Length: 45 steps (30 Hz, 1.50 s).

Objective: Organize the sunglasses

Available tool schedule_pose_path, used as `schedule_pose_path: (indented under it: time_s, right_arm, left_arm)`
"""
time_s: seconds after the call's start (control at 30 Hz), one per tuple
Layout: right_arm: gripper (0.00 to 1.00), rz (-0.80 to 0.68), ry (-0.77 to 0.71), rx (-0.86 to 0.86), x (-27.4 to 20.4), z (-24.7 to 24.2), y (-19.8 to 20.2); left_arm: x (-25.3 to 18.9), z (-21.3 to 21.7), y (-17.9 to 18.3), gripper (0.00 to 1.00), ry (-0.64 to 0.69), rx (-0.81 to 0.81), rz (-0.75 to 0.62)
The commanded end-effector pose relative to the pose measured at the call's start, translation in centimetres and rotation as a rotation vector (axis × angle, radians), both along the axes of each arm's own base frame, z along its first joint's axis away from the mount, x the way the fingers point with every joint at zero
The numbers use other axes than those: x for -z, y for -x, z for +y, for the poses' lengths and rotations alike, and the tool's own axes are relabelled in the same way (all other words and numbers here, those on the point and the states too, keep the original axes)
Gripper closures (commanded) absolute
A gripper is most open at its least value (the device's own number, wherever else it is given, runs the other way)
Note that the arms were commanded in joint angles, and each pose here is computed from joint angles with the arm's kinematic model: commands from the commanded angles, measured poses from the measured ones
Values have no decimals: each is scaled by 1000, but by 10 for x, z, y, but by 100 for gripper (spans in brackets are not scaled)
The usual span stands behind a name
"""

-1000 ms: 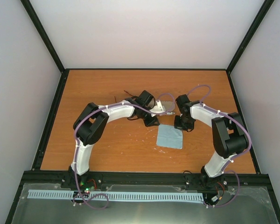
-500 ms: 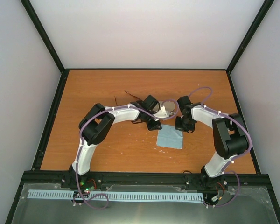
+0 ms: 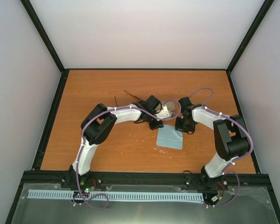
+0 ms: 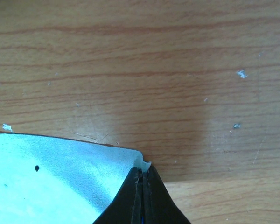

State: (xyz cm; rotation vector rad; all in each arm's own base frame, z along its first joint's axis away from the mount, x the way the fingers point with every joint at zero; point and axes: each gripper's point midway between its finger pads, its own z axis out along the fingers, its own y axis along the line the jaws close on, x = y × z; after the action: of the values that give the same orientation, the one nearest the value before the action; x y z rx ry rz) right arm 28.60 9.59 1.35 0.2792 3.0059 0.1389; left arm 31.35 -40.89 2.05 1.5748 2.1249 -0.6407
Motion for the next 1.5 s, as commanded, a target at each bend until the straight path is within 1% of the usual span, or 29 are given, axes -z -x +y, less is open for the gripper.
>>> schedule_pose_path:
  time_s: [0.0,0.1,0.2,0.23,0.6,0.9,1.23,1.47]
  right_arm:
    - [97,-16,-2,21,-3,-3,0]
    - [97,-24,-1,23,-4,-3,-3]
    - [97,-27,-4,29,-4,-3,-6]
    - [97,-29,-5,30,-5,-2,-7]
    - [97,-58,-19,19,-7,-1,-8]
    - [97,-119,-39,23,-20,1,-14]
    - [97,-137,-54,-1,-19,4,-17]
    - [97,-155,-75,-3,-20,6,-15]
  left_arm:
    - [6,0,20,82,-24,24,16]
    - [10,4,25,88,-33,29,23]
    - [19,10,28,98,-59,29,27]
    - [21,11,28,99,-65,27,27]
    - [7,8,8,100,-71,-3,-70]
    - [-9,9,6,100,-51,-14,-98]
    - [-23,9,4,99,-30,-24,-122]
    - [-33,6,8,100,-5,-30,-104]
